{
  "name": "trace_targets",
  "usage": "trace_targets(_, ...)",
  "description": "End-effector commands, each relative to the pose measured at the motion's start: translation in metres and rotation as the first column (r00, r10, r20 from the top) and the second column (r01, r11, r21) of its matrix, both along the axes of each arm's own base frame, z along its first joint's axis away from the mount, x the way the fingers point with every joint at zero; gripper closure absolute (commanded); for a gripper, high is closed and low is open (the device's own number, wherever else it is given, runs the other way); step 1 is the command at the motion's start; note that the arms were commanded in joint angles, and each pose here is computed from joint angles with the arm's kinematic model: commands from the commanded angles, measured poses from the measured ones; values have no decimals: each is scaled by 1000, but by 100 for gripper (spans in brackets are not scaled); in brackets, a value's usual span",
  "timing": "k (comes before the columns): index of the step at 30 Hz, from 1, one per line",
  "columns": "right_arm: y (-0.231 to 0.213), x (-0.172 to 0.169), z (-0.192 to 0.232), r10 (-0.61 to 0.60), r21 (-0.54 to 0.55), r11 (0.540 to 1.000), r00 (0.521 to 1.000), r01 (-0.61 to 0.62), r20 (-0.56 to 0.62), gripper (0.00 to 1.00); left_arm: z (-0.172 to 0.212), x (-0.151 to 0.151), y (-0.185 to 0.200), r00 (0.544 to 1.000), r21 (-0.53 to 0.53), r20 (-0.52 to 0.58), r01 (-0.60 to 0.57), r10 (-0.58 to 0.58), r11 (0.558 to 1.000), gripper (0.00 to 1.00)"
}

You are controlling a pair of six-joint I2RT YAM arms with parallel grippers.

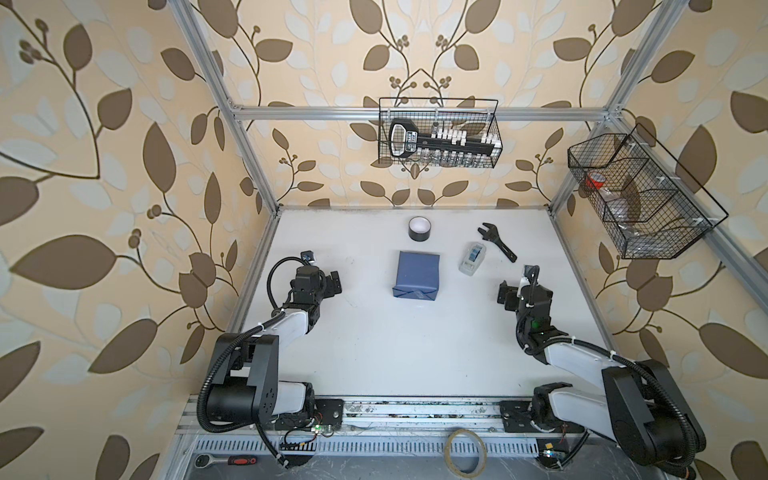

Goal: Wrap the gift box in paper

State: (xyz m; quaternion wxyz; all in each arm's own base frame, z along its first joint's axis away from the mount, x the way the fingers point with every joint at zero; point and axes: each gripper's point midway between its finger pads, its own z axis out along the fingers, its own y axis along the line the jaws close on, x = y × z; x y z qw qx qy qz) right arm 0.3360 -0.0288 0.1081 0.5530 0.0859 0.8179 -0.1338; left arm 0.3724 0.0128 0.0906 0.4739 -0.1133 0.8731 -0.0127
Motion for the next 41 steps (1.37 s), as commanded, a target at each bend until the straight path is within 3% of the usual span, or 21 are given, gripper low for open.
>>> trace_targets(1, 2, 13, 30, 64, 14, 998, 986, -67, 154, 0, 44, 25, -1, 985, -31, 161, 76, -70, 997, 1)
trace_targets(11, 2, 10, 16, 97, 21, 994, 972, -104, 215, 0, 17, -1, 2, 985, -20, 144, 95, -92, 995, 1)
trace_targets(18, 1, 10, 14, 95, 25, 994, 975, -102, 201, 0, -9, 7, 7, 978, 13, 198, 71, -72, 997, 1)
trace_targets(20, 2, 9, 13, 96, 26, 994, 975, -103, 200, 0, -17, 10, -2, 983, 3, 133, 125, -124, 992, 1)
trace_targets(41, 3, 10, 14, 102, 18, 994, 975, -108, 197, 0, -15, 11, -7, 984, 43, 121, 125, -129, 991, 1)
